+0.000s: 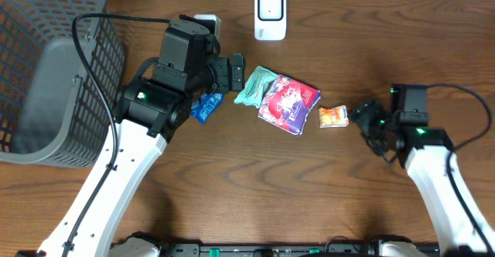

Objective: Scan the item barcode
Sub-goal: 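Reach the right gripper to the orange Kleenex pack and grasp it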

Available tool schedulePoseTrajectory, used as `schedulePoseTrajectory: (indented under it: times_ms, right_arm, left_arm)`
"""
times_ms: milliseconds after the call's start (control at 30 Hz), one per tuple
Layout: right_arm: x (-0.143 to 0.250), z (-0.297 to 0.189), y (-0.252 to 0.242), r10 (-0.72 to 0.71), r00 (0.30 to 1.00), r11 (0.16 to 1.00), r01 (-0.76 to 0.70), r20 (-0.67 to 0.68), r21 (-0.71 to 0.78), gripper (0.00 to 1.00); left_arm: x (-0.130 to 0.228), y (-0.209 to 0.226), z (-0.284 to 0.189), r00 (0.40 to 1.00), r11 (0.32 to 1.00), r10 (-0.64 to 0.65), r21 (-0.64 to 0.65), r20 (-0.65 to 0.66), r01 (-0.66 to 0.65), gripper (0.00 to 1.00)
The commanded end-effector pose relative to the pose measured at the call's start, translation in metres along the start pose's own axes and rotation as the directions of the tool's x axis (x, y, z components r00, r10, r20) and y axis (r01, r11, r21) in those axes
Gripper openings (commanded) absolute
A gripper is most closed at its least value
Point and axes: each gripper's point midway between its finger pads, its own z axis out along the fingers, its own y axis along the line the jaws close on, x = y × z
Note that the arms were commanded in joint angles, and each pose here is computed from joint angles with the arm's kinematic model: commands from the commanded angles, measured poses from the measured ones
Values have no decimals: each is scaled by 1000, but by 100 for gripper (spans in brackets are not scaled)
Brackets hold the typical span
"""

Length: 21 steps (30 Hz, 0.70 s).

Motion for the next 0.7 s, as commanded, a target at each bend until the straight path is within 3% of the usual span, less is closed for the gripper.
schedulePoseTrajectory:
  times_ms: [0,267,667]
  right_arm:
    - [8,14,9,23,997,998,-27,-70,-55,57]
    - [10,32,3,133,987,991,-135,-93,-15,71]
    - [19,61,-8,201,977,977,-195,-70,83,61]
  left_arm:
    - [-7,1,-3,1000,1000,-6,-10,19,7,98]
    - [-7,1,-3,1000,1000,-6,-10,19,7,98]
    - [-7,1,-3,1000,1000,-6,-10,18,7,98]
